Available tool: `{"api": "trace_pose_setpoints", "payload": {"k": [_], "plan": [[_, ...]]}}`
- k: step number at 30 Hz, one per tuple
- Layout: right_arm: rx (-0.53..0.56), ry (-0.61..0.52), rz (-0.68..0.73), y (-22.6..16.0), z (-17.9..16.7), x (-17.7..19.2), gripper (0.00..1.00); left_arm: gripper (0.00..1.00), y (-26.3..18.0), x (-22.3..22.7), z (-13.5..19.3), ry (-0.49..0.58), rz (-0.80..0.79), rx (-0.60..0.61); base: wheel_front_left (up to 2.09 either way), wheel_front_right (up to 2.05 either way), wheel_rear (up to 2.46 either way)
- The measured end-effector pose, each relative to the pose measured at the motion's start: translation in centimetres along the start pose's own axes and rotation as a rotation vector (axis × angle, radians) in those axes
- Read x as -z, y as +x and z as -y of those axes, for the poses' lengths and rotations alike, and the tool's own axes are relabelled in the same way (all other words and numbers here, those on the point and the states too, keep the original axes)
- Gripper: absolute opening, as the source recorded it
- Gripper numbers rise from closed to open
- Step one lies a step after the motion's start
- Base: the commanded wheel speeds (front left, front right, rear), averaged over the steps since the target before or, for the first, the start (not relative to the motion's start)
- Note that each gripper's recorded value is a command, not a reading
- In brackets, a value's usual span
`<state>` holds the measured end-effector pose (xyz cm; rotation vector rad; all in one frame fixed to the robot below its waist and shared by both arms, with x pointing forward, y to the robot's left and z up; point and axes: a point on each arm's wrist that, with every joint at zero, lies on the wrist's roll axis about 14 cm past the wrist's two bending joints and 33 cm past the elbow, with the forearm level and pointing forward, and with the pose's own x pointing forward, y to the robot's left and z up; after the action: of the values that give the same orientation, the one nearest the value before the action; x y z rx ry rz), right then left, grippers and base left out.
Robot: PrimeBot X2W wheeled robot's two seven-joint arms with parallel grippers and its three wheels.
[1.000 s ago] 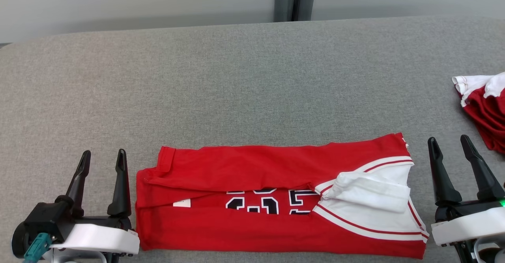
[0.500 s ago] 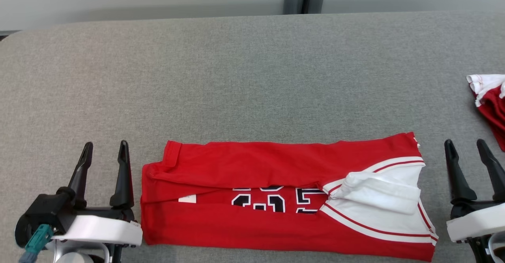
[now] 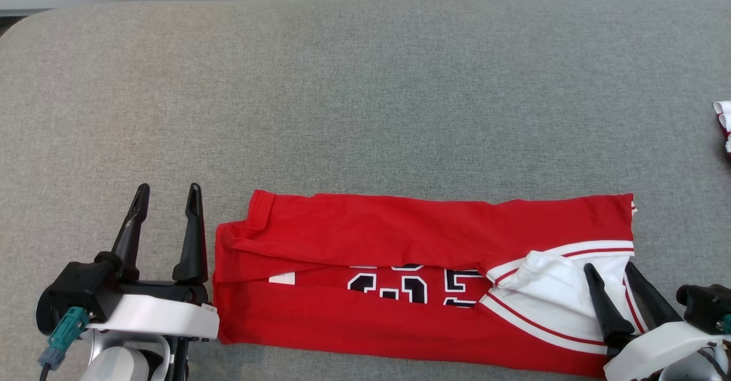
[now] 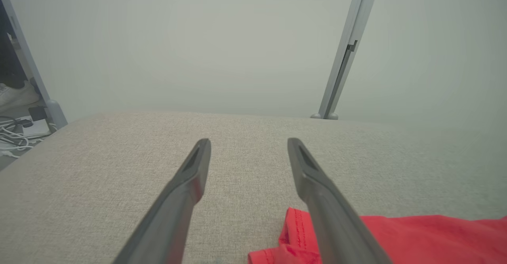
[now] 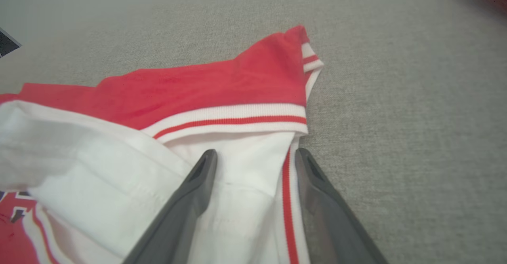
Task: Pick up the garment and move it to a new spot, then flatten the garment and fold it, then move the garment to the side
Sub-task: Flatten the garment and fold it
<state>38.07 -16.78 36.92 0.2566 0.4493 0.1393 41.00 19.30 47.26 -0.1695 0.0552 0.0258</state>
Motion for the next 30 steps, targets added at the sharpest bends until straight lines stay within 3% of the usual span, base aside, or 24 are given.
{"api": "trace_pose_setpoints", "payload": {"k": [8,9,10,21,24,30], "plan": [[-0.001,0.023,-0.081,-0.2,0.4,1.9,1.0,1.0,0.5,0.6,0.3,0.003,-0.011,0.015,0.0,0.0,0.0],[-0.007,0.034,-0.092,-0.1,0.2,2.1,0.25,1.0,0.6,0.6,0.3,0.003,-0.012,0.018,0.0,0.0,0.0],[-0.012,0.04,-0.099,0.0,0.1,2.1,0.0,1.0,0.8,0.6,0.5,0.002,-0.011,0.022,0.0,0.0,0.0],[-0.006,0.067,-0.073,0.0,1.3,1.0,0.0,1.0,1.1,0.6,0.4,0.016,-0.007,0.024,0.0,0.0,0.0],[0.078,0.044,-0.018,-0.5,4.9,-1.2,0.0,1.0,1.3,0.4,0.6,0.014,-0.001,0.029,0.0,0.0,0.0],[0.166,0.015,0.065,-1.6,8.8,-4.4,0.0,1.0,1.2,0.1,0.9,0.014,0.008,0.038,0.0,0.0,0.0]]}}
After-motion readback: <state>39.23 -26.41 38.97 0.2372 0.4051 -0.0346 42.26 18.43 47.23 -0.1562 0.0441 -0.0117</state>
